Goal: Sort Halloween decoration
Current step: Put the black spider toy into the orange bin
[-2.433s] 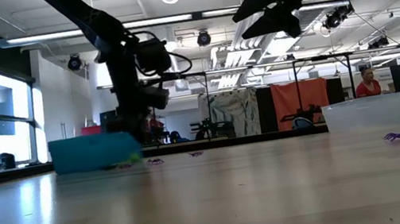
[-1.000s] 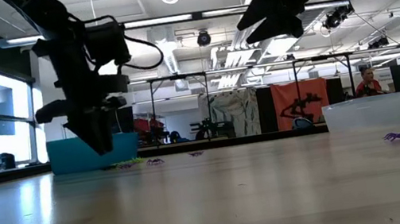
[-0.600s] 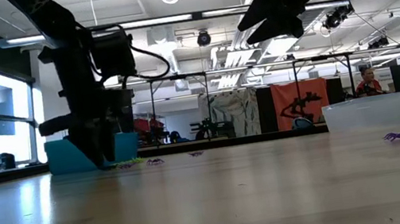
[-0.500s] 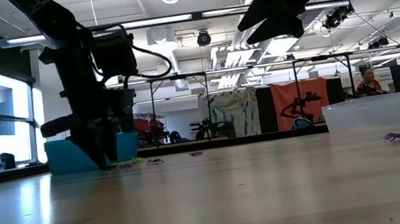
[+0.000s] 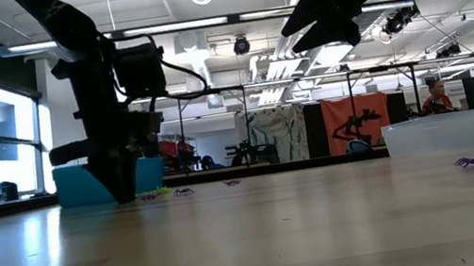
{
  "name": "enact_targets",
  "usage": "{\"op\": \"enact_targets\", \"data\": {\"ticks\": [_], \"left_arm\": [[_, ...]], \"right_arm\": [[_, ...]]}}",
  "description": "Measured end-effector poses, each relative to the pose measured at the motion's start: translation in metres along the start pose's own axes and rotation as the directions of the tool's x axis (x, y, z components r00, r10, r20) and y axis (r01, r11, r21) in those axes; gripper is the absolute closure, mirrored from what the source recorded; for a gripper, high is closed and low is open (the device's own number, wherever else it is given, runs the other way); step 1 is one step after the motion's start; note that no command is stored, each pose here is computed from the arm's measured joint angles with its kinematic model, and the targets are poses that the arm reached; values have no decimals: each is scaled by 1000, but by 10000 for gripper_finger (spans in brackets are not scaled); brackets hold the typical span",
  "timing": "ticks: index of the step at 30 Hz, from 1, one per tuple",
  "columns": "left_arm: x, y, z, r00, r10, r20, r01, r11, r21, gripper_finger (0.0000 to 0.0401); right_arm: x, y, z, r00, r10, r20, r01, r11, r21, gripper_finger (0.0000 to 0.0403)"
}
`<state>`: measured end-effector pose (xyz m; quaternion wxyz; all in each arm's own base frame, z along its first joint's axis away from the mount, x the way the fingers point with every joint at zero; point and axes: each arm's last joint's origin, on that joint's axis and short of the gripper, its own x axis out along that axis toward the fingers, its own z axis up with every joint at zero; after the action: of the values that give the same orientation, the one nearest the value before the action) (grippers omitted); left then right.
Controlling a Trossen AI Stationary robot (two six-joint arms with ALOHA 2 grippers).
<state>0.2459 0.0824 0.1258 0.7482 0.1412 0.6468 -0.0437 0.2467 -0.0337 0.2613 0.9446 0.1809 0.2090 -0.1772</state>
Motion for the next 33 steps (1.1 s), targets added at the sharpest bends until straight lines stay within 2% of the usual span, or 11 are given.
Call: {"op": "enact_targets", "data": {"ticks": [3, 7, 10, 15, 17, 20, 23, 25, 28, 31, 33], "left_arm": [[0, -2, 2, 1000, -14, 12, 14, 1000, -19, 390], [-9, -3, 6, 998, -50, 46, 54, 994, -91, 397], [-22, -8, 7, 981, -147, 127, 164, 978, -131, 400], [-61, -12, 4, 920, -206, 332, 264, 954, -141, 401], [-83, -14, 3, 865, -227, 448, 312, 942, -125, 401], [-115, -17, -1, 768, -203, 608, 353, 926, -136, 401], [-150, -22, -2, 626, -143, 767, 378, 915, -137, 401], [-173, -25, -2, 519, -85, 851, 365, 922, -130, 401], [-196, -28, -3, 406, 60, 912, 300, 934, -194, 401], [-207, -27, -3, 343, 182, 922, 249, 928, -276, 401], [-209, -26, -2, 319, 220, 922, 226, 927, -299, 401]], "right_arm": [[0, 0, 0, 1000, -1, -1, 1, 1000, 5, 187], [0, 0, 0, 1000, -1, -3, 1, 1000, 3, 187], [0, 0, -1, 1000, -3, -7, 3, 1000, 2, 187], [0, 0, -1, 1000, -3, -8, 3, 1000, -29, 187], [0, 0, -1, 1000, -3, -7, 3, 999, -36, 187], [0, 0, -1, 1000, -3, -7, 3, 999, -52, 187], [0, 1, 1, 1000, 19, 5, -18, 999, -48, 187], [0, 4, 5, 997, 70, 41, -68, 997, -43, 187], [-2, 11, 14, 977, 178, 118, -172, 984, -52, 187], [-5, 19, 21, 949, 242, 200, -223, 968, -115, 187], [-6, 21, 24, 937, 262, 233, -229, 960, -160, 187]]}}
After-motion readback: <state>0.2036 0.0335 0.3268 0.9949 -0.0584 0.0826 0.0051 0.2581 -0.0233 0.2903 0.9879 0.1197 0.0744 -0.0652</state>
